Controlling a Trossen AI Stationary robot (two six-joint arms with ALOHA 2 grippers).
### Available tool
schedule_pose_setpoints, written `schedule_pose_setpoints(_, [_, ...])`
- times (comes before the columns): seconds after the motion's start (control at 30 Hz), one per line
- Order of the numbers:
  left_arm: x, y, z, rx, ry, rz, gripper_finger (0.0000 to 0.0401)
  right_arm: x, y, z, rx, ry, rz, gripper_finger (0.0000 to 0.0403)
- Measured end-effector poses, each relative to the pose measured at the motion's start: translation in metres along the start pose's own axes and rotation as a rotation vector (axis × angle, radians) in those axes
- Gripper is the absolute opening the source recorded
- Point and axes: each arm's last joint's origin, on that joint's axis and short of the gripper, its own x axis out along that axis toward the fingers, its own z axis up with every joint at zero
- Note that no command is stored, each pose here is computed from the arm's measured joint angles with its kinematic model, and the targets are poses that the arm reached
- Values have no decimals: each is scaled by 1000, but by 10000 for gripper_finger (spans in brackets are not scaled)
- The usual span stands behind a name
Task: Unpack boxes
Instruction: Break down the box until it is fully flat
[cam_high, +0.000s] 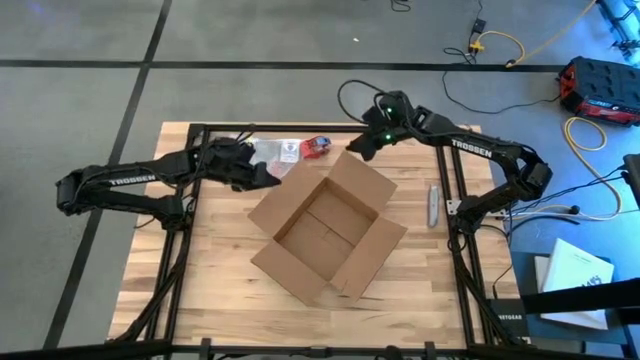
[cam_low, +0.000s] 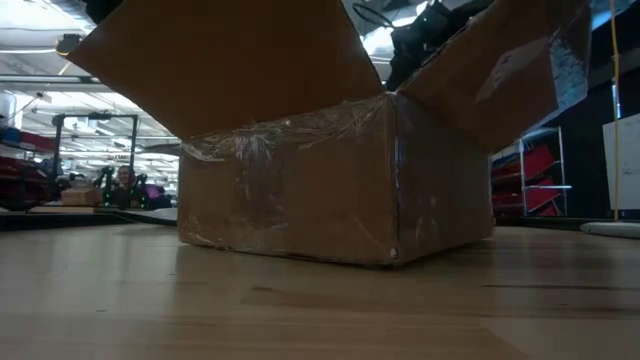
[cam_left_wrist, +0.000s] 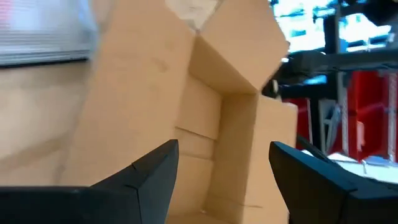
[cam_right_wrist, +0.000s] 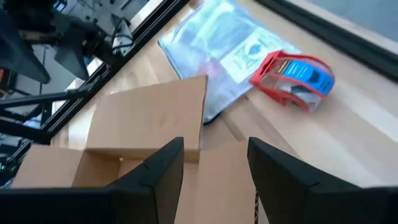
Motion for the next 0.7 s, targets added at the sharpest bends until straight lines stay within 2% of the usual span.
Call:
schedule_pose_setpoints(0.2, [0, 4, 7, 70, -67, 25, 239, -1, 0, 3, 8, -33, -65, 165])
schedule_pose_setpoints(0.3, [0, -1, 12, 262, -108, -22, 239, -1, -1, 3, -12, -37, -79, 165])
schedule_pose_setpoints(0.4, [-3, -8, 19, 482, -189, -85, 239, -1, 0, 3, -125, -21, -48, 165])
schedule_pose_setpoints(0.43, [-3, -11, 21, 550, -220, -105, 239, -2, -2, 3, -123, -19, -59, 165])
schedule_pose_setpoints(0.53, [-7, -21, 26, 613, -301, -185, 239, -7, -13, 3, -28, -14, -138, 165])
schedule_pose_setpoints(0.63, [-9, -31, 24, 646, -342, -267, 239, -6, -20, 2, 0, -1, -158, 165])
schedule_pose_setpoints(0.7, [-9, -33, 21, 703, -343, -277, 239, -4, -23, -1, 23, 40, -145, 165])
